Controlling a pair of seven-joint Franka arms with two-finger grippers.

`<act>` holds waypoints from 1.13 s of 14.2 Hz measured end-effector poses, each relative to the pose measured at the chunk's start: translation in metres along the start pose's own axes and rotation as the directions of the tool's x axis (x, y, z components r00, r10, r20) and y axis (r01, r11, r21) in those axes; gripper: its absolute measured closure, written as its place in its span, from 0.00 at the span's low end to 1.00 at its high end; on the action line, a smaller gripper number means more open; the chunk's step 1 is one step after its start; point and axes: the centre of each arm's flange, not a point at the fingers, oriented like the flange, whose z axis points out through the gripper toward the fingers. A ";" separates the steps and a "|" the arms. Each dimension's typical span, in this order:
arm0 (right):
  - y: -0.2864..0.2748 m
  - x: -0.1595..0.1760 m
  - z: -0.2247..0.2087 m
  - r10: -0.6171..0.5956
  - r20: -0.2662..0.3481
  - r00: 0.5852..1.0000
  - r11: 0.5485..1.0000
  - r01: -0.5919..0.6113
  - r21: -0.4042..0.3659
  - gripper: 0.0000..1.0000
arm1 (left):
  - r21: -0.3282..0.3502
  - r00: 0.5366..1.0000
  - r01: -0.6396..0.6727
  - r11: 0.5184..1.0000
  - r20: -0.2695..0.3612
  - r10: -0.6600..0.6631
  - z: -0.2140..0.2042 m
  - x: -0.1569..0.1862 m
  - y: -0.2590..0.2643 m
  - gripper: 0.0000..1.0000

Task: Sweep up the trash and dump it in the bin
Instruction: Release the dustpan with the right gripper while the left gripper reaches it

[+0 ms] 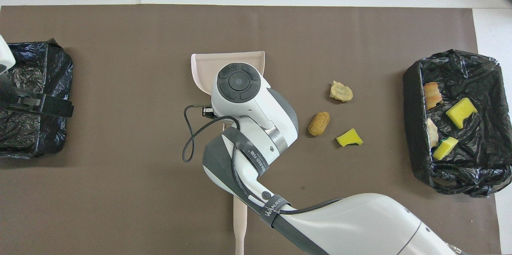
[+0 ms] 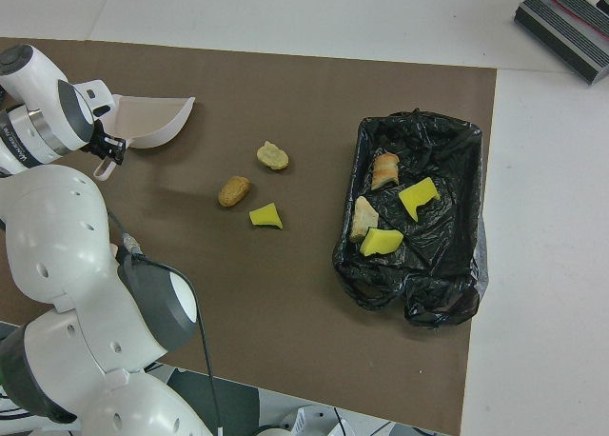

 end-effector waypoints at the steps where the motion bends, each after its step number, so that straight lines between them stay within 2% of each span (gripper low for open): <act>1: 0.001 -0.001 0.004 0.000 0.004 1.000 1.000 0.000 -0.004 0.67 | -0.006 1.000 -0.005 1.000 -0.011 0.005 0.002 0.003 0.003 0.00; 6: 0.004 -0.007 0.023 -0.003 0.013 1.000 1.000 0.003 -0.011 0.67 | -0.016 0.999 -0.019 1.000 -0.043 0.018 0.013 0.016 0.010 0.00; 8: 0.005 -0.007 0.023 -0.006 0.011 1.000 1.000 0.006 -0.017 0.51 | -0.015 0.998 -0.019 1.000 -0.055 0.018 0.013 0.018 0.010 0.00; 12: 0.007 -0.012 0.007 -0.014 0.019 1.000 0.999 0.015 -0.043 0.06 | -0.017 0.998 -0.019 1.000 -0.052 0.018 0.022 0.026 0.010 0.00; 13: 0.007 -0.016 -0.003 -0.017 0.025 1.000 0.998 0.018 -0.055 0.00 | -0.018 0.998 -0.022 1.000 -0.058 0.020 0.028 0.031 0.011 0.00; 16: 0.013 -0.044 -0.042 -0.022 0.057 0.998 0.996 0.027 -0.091 0.00 | -0.024 0.997 -0.055 0.998 -0.052 0.053 0.059 0.055 0.029 0.00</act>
